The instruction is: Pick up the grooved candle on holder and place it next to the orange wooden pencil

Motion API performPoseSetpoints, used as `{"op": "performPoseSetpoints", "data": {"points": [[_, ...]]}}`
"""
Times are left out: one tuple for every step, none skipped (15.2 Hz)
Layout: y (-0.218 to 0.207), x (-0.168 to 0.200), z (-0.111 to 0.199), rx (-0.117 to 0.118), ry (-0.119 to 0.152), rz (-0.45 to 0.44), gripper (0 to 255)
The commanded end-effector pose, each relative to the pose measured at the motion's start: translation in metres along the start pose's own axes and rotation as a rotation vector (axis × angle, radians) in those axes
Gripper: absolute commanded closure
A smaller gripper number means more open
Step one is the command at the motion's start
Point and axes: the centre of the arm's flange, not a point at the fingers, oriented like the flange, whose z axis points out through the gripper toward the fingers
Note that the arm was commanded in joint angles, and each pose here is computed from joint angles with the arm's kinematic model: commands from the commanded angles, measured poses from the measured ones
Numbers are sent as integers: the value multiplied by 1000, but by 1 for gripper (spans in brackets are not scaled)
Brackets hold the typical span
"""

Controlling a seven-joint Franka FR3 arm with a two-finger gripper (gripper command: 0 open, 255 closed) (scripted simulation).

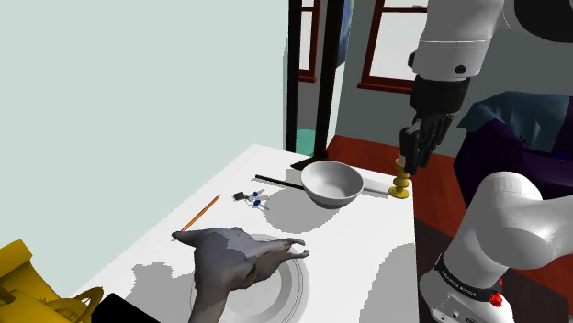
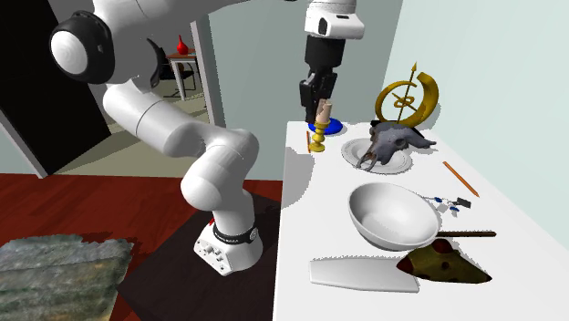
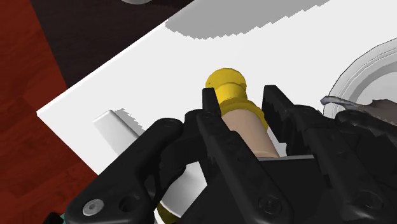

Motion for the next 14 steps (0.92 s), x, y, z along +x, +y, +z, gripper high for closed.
{"op": "performPoseSetpoints", "data": {"points": [[0, -1, -11, 0, 0, 0, 255], [0, -1, -16, 0, 0, 0, 255], [1, -1, -21, 0, 0, 0, 255], [1, -1, -21, 0, 0, 0, 255], [-10, 7, -22, 0, 0, 0, 255], [-20, 15, -23, 0, 0, 0, 255], [-31, 23, -24, 0, 0, 0, 255], [-41, 31, -25, 0, 0, 0, 255], [-51, 39, -26, 0, 0, 0, 255], [-62, 47, -27, 0, 0, 0, 255], [-72, 55, -28, 0, 0, 0, 255], [-82, 63, -29, 0, 0, 0, 255], [-93, 72, -30, 0, 0, 0, 255], [-103, 80, -30, 0, 0, 0, 255]]}}
